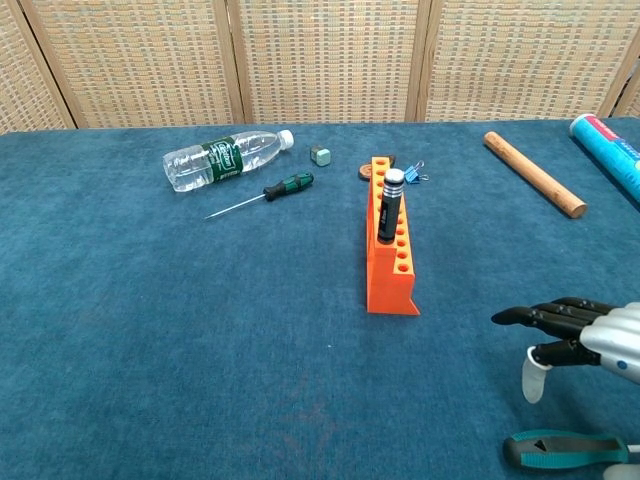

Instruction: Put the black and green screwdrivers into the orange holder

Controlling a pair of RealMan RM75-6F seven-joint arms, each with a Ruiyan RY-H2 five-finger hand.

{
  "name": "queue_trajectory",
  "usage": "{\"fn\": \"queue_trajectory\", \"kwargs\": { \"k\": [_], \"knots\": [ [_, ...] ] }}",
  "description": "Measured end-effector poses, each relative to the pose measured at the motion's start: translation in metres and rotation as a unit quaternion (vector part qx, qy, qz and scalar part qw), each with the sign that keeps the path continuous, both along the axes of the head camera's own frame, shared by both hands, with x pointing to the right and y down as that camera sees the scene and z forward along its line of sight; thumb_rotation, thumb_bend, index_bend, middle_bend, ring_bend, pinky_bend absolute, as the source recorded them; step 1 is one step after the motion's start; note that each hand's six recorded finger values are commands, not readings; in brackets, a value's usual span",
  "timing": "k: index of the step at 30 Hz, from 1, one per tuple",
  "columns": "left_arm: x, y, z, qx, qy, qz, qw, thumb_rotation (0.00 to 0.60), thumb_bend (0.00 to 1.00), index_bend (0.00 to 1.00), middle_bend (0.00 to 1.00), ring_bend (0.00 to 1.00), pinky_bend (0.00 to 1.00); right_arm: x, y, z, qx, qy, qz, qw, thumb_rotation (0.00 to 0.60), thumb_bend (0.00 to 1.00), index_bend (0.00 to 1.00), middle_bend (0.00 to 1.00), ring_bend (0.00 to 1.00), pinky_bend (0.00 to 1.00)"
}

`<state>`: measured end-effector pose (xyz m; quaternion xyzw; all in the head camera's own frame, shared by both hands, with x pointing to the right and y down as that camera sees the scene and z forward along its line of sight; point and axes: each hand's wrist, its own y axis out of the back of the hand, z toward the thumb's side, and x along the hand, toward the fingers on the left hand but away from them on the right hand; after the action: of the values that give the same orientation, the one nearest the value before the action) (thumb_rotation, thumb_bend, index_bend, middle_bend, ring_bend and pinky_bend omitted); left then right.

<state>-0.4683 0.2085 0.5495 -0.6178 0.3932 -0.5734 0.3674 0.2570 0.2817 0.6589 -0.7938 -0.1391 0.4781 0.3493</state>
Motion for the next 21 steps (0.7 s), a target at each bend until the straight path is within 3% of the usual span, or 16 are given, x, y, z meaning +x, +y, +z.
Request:
{"fn": "queue_trajectory", "kwargs": {
  "k": [11,21],
  "knots": [
    [0.0,0.0,0.0,0.0,-0.001,0.0,1.0,0.6,0.0,0.0,0.0,0.0,0.0,-0.001,0.012,0.013,-0.017,-0.001,0.02,0.9996,0.6,0.15,0.39,0.0,0.0,0.0],
    [0.0,0.0,0.001,0.0,-0.002,0.0,1.0,0.6,0.0,0.0,0.0,0.0,0.0,-0.002,0.009,0.023,-0.009,0.0,0.026,0.9996,0.6,0.26,0.44,0.0,0.0,0.0]
  ]
}}
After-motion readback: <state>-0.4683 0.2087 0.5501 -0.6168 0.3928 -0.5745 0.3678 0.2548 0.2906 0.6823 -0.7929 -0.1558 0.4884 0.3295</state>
